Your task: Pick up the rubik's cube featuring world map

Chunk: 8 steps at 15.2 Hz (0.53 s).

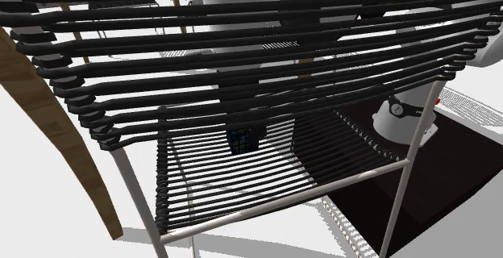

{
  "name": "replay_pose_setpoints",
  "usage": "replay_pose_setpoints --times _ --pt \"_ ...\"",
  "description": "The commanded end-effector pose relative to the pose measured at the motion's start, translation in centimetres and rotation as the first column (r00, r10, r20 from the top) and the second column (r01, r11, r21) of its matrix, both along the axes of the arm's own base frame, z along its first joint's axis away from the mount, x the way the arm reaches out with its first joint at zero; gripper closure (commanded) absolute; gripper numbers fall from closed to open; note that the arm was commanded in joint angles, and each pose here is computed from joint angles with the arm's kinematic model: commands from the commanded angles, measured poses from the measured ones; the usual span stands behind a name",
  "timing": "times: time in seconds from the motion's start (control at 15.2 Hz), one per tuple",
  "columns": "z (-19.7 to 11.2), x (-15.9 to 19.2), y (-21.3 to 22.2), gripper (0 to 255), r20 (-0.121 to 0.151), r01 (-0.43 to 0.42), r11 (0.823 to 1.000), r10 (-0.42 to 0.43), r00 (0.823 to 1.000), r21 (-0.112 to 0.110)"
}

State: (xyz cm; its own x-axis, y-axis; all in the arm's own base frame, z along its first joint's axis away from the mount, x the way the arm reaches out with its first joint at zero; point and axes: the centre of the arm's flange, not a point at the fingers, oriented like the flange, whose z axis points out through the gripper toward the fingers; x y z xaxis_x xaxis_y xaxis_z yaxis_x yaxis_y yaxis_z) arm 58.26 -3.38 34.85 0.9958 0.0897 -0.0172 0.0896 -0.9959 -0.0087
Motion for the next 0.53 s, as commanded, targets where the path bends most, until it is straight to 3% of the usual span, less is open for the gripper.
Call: replay_pose_setpoints --times 0.0,0.07,0.46 --pt "-0.28 -0.04 -0.09 0 0.001 0.000 1.000 0.000 1.000 0.000" --pt "-0.25 0.00 -0.11 255 0.001 0.000 1.000 0.000 1.000 0.000" --pt "-0.28 -0.03 -0.12 255 0.001 0.000 1.000 0.000 1.000 0.000"
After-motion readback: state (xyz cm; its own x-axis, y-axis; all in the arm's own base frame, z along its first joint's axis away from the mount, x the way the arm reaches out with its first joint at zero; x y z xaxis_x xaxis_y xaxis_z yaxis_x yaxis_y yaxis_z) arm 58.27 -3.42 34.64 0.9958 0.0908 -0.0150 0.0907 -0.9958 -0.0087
